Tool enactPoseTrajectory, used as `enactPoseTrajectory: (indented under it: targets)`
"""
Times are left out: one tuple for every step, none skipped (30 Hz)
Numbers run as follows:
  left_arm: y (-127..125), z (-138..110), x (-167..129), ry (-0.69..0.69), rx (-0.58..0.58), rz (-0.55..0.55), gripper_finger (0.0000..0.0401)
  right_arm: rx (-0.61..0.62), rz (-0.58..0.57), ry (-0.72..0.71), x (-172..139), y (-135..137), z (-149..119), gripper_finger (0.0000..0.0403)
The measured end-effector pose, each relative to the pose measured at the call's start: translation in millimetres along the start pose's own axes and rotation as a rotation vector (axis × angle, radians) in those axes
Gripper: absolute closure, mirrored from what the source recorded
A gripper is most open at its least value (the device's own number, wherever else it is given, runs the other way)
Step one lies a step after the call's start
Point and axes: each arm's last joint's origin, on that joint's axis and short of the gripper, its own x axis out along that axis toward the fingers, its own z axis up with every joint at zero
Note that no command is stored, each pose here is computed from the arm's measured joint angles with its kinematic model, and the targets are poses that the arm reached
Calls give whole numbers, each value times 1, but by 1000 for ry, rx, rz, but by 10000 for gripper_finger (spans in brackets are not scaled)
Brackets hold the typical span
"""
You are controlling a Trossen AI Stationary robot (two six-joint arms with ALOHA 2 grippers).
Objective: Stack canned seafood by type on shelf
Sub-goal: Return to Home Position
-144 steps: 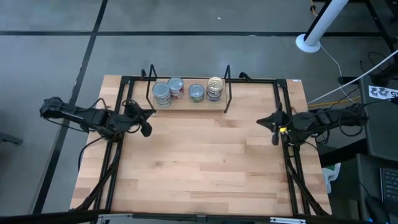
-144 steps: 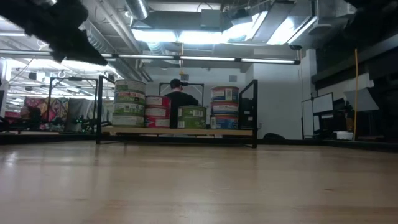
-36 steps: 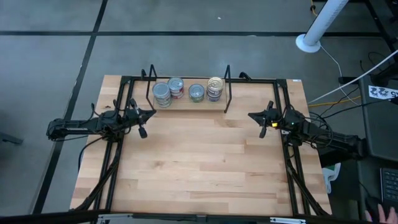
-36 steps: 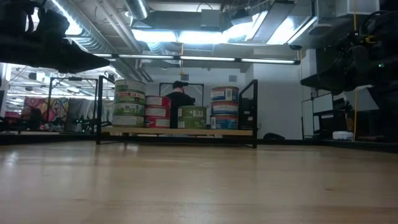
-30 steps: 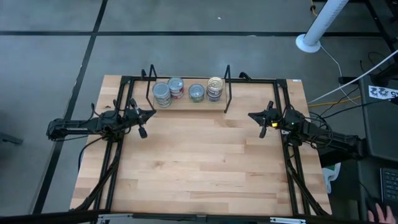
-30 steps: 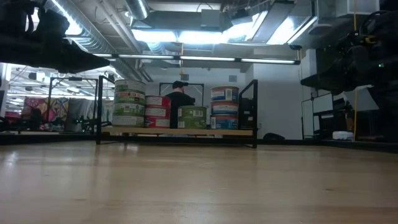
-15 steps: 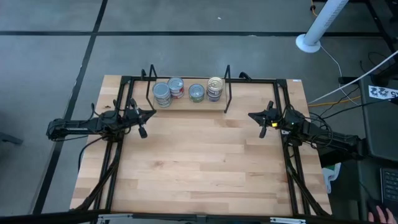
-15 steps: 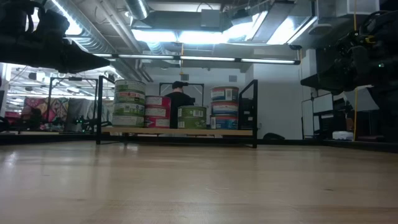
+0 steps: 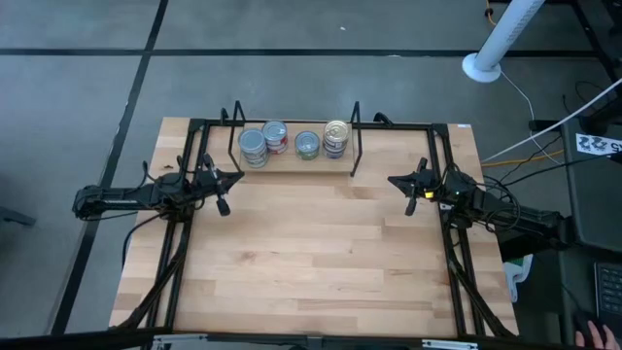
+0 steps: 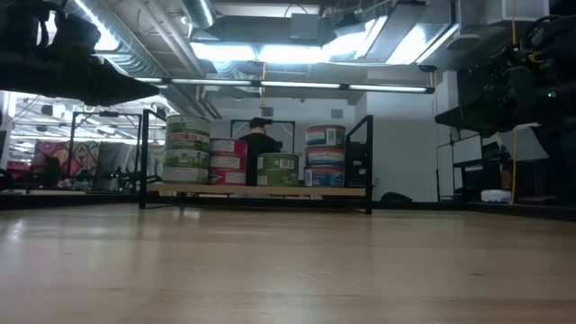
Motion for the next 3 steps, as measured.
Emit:
enactPoseTrajectory:
  targets:
    - [0, 0, 0, 0, 1, 0, 398, 0, 0, 0, 0, 0, 0, 398]
    - [0, 0, 0, 0, 3, 0, 398, 0, 0, 0, 0, 0, 0, 398]
    - [0, 0, 0, 0, 2, 0, 398, 0, 0, 0, 0, 0, 0, 398]
